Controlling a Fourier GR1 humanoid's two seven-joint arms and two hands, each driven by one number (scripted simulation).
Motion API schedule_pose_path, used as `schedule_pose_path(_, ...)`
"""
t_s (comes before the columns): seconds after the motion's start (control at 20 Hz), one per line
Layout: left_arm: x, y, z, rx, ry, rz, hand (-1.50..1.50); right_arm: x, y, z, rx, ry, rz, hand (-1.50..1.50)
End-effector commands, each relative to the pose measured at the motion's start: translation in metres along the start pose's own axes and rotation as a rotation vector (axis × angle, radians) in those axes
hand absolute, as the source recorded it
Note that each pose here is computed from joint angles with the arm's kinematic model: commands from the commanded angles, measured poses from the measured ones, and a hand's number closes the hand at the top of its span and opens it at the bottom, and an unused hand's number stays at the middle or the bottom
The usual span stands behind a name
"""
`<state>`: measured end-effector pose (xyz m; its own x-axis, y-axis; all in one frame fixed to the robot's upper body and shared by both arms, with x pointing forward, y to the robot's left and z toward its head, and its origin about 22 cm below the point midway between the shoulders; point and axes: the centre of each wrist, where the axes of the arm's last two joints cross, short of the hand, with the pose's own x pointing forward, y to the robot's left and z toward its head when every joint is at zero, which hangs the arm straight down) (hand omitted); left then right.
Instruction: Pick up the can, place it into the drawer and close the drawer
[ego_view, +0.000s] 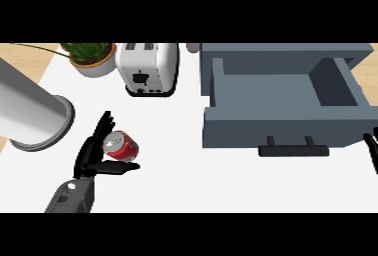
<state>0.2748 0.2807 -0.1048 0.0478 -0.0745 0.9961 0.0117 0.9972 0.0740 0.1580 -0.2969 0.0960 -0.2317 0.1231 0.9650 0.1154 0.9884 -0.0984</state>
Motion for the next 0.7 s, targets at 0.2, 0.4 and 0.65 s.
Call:
schedule_pose_path(0.2, 0.023, -0.026, -0.029, -0.032, -0.007, -0.009, -1.50, 0.001, -0.006, 0.001, -0.006, 0.001, -0.007, -1.50)
schedule_pose_path(0.4, 0.007, -0.021, -0.030, -0.072, -0.011, -0.002, -1.50, 0.009, 0.001, 0.014, 0.006, 0.004, 0.000, -1.50)
schedule_pose_path(0.65, 0.008, -0.034, -0.008, -0.080, -0.053, 0.051, 1.50, 0.002, -0.002, 0.018, -0.018, 0.023, -0.011, -1.50)
